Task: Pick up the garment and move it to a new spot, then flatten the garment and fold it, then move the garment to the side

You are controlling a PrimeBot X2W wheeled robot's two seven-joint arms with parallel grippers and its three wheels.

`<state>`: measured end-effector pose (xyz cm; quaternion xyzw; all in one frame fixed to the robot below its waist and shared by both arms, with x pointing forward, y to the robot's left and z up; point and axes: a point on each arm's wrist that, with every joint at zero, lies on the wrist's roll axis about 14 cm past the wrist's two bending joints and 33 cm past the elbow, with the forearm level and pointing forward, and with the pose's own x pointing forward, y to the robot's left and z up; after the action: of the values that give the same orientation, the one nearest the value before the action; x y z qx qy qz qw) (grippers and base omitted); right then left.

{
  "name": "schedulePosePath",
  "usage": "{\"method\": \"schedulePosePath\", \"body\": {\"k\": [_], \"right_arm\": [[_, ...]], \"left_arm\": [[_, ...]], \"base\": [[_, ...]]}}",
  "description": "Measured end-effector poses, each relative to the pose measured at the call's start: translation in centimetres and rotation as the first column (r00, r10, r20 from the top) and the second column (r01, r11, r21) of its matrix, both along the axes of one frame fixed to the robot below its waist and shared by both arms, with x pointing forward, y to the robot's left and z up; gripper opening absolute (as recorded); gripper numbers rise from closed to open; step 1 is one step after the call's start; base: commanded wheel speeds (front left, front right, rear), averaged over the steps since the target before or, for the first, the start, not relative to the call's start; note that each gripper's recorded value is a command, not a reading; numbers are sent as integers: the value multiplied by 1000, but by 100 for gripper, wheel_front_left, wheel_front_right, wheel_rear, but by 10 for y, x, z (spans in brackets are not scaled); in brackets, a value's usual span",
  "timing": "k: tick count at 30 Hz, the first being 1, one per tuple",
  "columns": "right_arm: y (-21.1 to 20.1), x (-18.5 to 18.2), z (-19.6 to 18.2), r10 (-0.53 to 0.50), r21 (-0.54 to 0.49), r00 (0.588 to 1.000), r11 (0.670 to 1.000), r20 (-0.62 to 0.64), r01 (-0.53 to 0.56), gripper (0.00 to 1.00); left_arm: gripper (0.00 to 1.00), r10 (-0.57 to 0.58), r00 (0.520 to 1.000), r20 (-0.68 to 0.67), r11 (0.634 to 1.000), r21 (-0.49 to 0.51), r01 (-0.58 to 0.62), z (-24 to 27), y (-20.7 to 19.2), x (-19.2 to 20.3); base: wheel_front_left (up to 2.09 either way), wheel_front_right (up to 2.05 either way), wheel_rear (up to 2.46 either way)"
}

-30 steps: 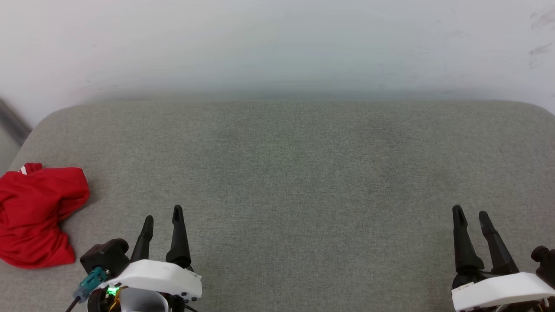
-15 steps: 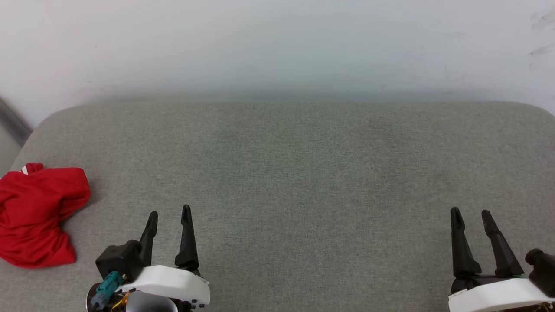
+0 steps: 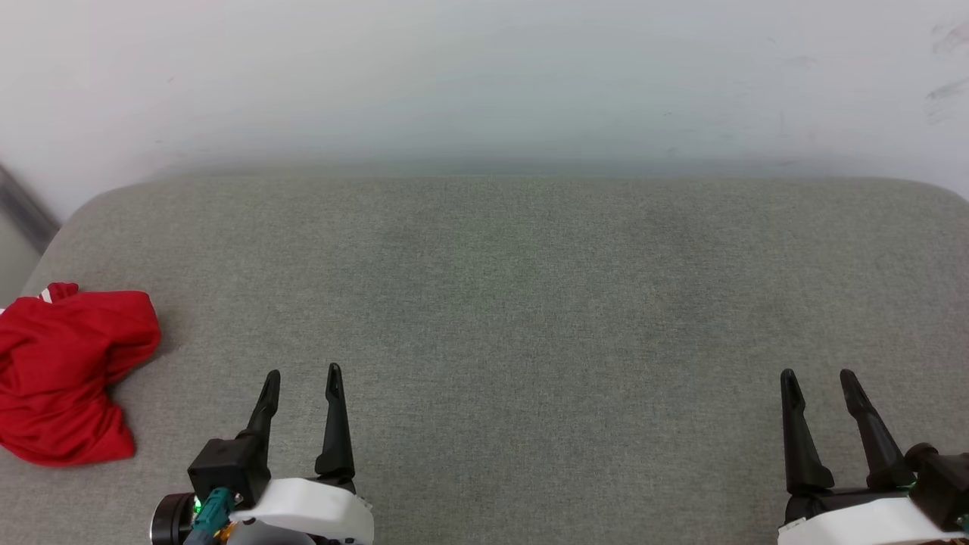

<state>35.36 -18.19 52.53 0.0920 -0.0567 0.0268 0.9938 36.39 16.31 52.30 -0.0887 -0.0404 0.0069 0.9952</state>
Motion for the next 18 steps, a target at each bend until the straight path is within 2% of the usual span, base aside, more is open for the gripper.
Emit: {"method": "schedulePosePath", "body": {"k": [18], "right_arm": [[4, -4, 6, 13, -98, 999, 995, 41, -9, 100]], "left_arm": [[100, -12, 999, 39, 997, 75, 9, 2, -3, -5]], "base": [[0, 0, 0]]}}
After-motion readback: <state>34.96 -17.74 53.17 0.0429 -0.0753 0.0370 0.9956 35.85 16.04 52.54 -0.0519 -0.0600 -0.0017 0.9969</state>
